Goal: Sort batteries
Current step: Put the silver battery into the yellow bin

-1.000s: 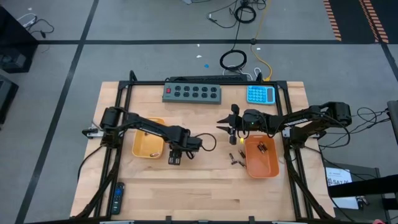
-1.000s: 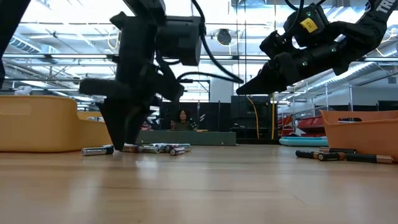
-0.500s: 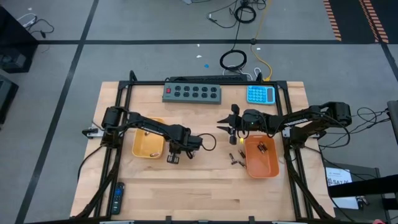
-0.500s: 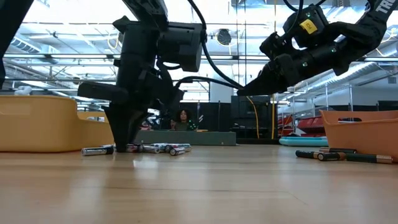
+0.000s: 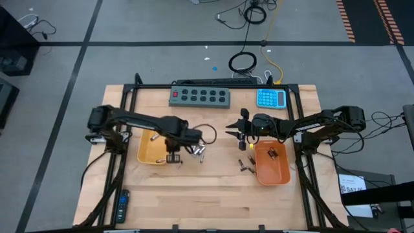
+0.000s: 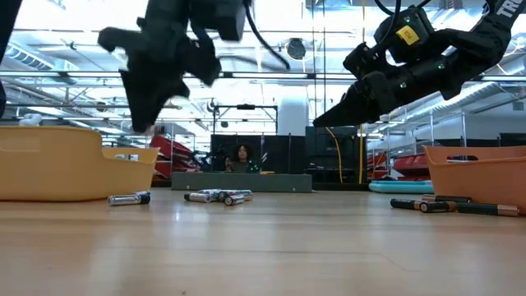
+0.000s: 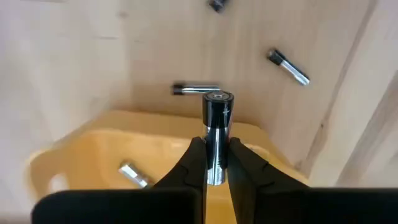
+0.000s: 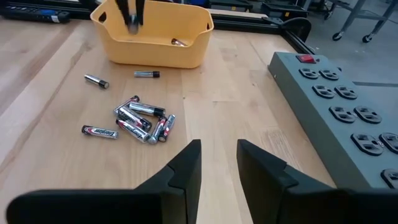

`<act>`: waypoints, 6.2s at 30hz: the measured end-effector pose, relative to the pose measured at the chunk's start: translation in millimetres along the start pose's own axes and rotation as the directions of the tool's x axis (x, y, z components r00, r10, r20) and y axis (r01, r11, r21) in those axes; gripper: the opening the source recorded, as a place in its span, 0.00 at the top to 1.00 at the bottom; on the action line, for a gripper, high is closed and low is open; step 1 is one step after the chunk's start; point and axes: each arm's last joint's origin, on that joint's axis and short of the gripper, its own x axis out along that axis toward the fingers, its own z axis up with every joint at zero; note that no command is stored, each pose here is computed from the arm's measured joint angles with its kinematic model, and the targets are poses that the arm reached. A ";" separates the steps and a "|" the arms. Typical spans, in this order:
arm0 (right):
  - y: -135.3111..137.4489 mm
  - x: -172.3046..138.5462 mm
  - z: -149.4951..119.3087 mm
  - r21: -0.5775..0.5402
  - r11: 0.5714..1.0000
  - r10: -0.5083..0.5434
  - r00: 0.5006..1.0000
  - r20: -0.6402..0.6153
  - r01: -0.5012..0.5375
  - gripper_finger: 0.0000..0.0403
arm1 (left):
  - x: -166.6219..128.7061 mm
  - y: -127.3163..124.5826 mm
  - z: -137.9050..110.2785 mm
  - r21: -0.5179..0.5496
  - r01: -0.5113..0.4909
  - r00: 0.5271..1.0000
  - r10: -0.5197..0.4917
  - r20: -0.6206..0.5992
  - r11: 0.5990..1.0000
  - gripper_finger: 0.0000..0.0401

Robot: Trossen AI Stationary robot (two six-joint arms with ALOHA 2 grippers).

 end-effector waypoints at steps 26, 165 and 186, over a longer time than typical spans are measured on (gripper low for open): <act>-2.0 0.0 -1.9 0.001 1.000 -0.006 1.000 -0.017 0.006 0.77 | 19.9 26.9 -86.5 -0.259 0.066 0.986 -0.023 0.166 0.964 0.90; -2.7 -0.1 -1.6 -0.004 0.999 -0.050 0.999 -0.016 0.050 0.77 | 99.4 -56.8 35.9 0.108 0.018 1.000 -0.019 0.008 0.994 0.95; -2.7 -0.2 -2.1 -0.001 0.999 -0.051 0.998 -0.021 0.050 0.77 | 0.1 1.2 -6.2 -0.210 -0.073 0.983 0.106 0.151 0.975 0.95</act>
